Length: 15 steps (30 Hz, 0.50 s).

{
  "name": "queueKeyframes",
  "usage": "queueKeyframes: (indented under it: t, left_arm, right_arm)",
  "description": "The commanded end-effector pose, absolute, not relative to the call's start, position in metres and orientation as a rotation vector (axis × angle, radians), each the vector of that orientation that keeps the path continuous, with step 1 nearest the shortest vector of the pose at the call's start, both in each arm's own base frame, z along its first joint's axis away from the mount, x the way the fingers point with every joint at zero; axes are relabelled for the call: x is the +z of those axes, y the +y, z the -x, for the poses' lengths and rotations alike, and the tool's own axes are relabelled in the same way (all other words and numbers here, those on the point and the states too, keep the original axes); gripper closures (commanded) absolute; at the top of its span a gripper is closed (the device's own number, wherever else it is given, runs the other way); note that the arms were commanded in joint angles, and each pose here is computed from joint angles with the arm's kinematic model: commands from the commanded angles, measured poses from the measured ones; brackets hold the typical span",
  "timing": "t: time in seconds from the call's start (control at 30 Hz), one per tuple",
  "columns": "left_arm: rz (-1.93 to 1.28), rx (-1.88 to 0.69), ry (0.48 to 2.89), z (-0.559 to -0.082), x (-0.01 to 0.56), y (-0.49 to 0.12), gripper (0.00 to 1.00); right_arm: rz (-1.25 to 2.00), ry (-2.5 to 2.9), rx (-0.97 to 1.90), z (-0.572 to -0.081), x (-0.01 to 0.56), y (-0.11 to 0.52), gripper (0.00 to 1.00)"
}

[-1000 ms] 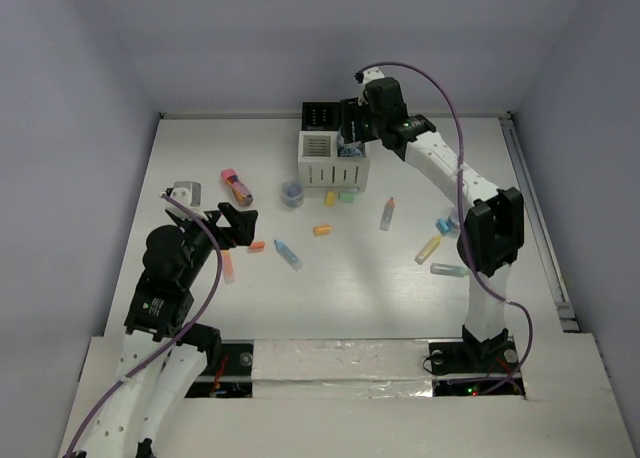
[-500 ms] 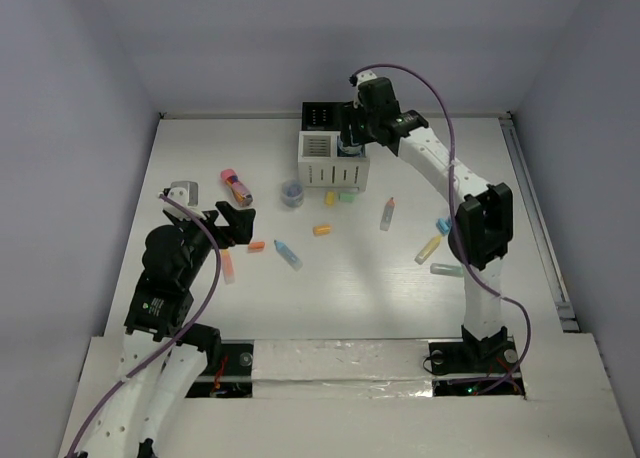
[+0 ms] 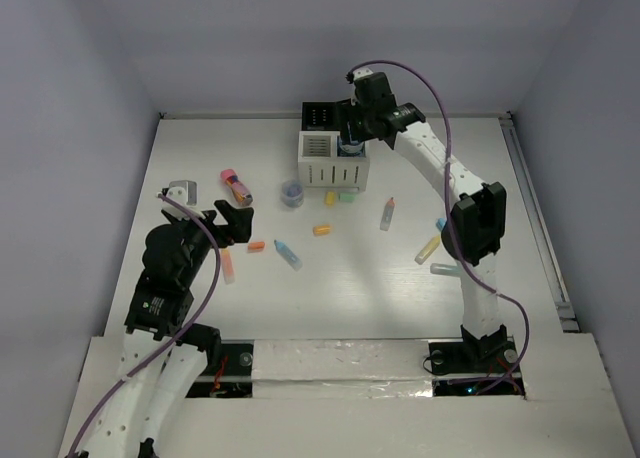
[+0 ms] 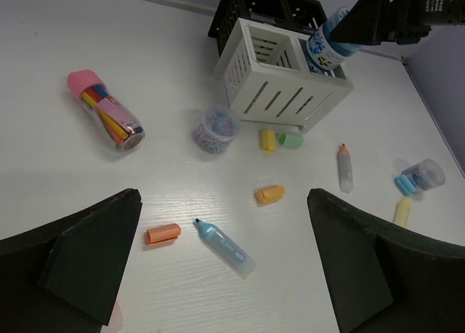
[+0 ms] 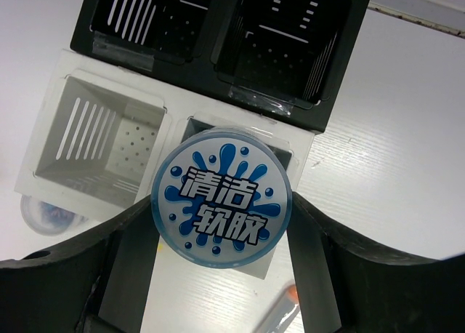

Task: Sort the stationery into containers
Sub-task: Place the stationery in the storage box.

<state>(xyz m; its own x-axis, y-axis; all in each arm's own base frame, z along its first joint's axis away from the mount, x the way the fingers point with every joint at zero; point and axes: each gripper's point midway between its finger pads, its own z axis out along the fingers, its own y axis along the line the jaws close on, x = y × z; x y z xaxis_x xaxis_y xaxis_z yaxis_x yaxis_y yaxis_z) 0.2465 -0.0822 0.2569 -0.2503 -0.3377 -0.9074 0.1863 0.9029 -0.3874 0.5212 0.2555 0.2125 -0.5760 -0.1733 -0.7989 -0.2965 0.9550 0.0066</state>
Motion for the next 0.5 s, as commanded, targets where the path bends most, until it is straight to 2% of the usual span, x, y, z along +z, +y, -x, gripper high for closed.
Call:
queueKeyframes:
  t: [0.0, 0.2, 0.4, 0.47]
  left_arm:
    - [0.140, -0.487, 1.733, -0.252, 0.267, -0.079, 0.01]
    - [0.146, -0.483, 1.740, -0.253, 0.265, -0.078, 0.01]
    - [0.146, -0.486, 1.737, -0.252, 0.265, -0.079, 0.01]
    - [0.146, -0.486, 1.736, -0.252, 0.266, -0.079, 0.01]
  right_arm:
    - [0.334, 2.115, 0.178, -0.525, 0.249, 0.261, 0.40]
    - [0.365, 2.145, 0.198, -0.517, 0.244, 0.263, 0.53]
    - [0.384, 2.183, 0.182, -0.516, 0.233, 0.262, 0.51]
    - [0.390, 2.191, 0.184, -0.517, 0.228, 0.263, 0.46]
